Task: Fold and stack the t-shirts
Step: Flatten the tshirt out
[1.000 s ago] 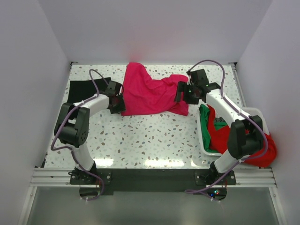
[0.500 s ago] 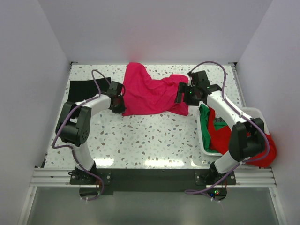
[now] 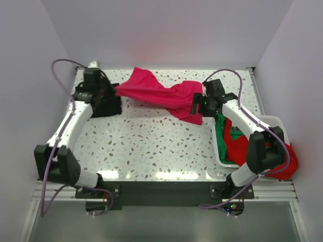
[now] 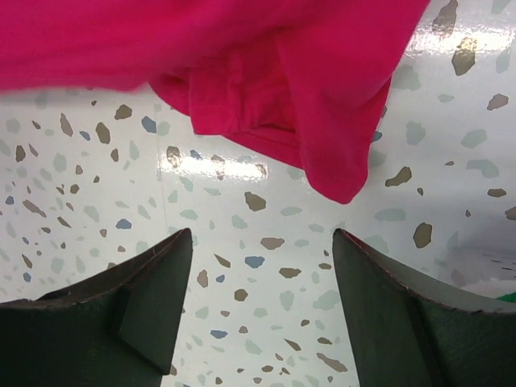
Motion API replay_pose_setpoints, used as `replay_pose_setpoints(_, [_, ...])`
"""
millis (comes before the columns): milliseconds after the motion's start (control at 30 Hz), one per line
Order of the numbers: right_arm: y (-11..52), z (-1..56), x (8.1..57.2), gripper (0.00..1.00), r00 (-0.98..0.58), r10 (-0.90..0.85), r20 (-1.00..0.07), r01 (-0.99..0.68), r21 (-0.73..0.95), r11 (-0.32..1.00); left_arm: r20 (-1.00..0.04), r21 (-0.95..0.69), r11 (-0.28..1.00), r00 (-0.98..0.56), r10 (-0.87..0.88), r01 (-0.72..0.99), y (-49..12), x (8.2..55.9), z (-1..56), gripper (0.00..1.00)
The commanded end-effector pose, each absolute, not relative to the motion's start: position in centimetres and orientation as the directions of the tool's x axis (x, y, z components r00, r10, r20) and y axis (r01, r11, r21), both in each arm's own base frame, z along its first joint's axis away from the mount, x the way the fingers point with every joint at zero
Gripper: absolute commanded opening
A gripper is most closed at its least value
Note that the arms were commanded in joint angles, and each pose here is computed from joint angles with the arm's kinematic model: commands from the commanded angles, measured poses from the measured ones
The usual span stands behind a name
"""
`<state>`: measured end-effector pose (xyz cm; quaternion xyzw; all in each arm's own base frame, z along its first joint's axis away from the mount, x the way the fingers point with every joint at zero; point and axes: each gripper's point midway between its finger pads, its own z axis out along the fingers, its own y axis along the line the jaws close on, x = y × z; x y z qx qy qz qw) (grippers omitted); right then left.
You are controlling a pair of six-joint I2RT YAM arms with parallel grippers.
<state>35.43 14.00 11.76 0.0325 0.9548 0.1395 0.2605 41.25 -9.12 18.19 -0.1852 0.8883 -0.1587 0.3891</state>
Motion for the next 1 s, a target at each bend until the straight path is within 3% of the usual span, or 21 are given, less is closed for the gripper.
replay_pose_setpoints(0, [13.6,12.1,35.1,0.73,-0.852,0.113,-0.511,-0.022,0.249,0.968,-0.734,-0.464,0.853,-0.436,-0.521,-0.239,-4.0,40.6,25.5,0.0])
replay_pose_setpoints(167, [14.7,10.1,35.1,0.72,-0.876,0.068,-0.477,-0.043,0.218,0.975,-0.682,-0.435,0.854,-0.514,-0.52,-0.286,-2.7,38.9,21.9,0.0])
replay_pose_setpoints(467, [16.0,6.9,35.5,0.71,-0.908,0.059,-0.415,-0.049,0.245,0.968,-0.693,-0.419,0.861,-0.511,-0.508,-0.289,-2.4,38.0,21.8,0.0])
replay_pose_setpoints(733, [15.7,5.9,36.6,0.56,-0.903,0.115,-0.413,0.017,0.234,0.972,-0.701,-0.4,0.861,-0.5,-0.509,-0.315,-1.0,37.0,21.7,0.0])
replay_pose_setpoints(967, [16.5,4.1,37.8,0.5,-0.913,0.125,-0.388,0.022,0.258,0.966,-0.706,-0.387,0.866,-0.502,-0.499,-0.317,-0.6,36.7,21.8,0.0])
